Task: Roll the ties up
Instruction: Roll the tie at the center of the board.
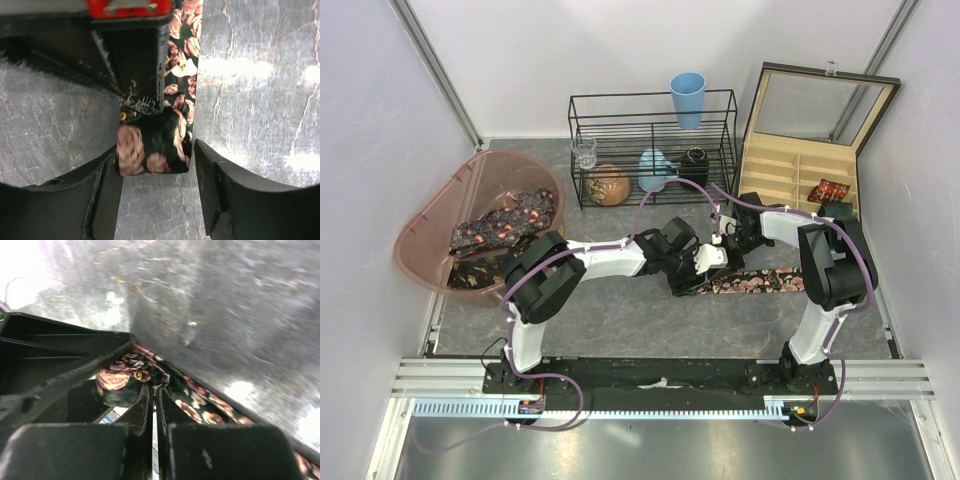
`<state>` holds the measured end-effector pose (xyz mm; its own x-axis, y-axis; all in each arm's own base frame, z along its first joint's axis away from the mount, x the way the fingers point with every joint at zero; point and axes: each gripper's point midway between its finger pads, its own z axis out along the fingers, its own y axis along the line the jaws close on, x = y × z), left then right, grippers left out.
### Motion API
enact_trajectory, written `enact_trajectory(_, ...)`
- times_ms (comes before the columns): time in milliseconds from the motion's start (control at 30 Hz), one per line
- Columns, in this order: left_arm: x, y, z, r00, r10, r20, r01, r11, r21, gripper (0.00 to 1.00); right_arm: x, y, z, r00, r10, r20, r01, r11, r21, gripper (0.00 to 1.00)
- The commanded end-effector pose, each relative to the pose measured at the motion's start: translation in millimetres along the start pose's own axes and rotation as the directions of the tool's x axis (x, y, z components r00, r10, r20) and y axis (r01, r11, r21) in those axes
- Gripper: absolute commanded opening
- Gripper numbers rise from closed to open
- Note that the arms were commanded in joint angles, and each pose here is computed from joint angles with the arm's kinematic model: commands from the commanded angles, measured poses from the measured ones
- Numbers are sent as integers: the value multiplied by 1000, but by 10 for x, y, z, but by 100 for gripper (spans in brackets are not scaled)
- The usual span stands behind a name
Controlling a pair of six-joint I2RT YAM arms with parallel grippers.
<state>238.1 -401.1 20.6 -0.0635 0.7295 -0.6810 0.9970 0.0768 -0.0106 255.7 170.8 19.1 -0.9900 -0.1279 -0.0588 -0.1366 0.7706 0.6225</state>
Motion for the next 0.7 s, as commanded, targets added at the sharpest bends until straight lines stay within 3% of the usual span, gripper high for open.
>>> enact_trajectory(0,-172,99,-95,986,-104,131,103,995,14,65,39,-579,-18,1000,-30,-8,31,953,301,0)
enact_trajectory(167,-368,259,-238,920,-133,369,141,990,6,68,60,-613,20,998,-49,-28,55,940,335,0)
enact_trajectory(233,-310,228,-329,891,-158,425,159,987,32,74,62,-623,43,998,-56,-32,64,938,341,0)
enact_trajectory(267,-471,283,-426,855,-104,508,118,993,6,75,57,-622,56,998,-59,-33,67,936,346,0)
enact_trajectory(367,-425,174,-489,823,-86,561,81,996,34,77,49,-635,94,997,-65,-43,76,932,355,0)
enact_trajectory(667,-394,72,-325,758,-199,621,144,980,138,86,88,-638,193,998,-40,-53,56,936,346,0)
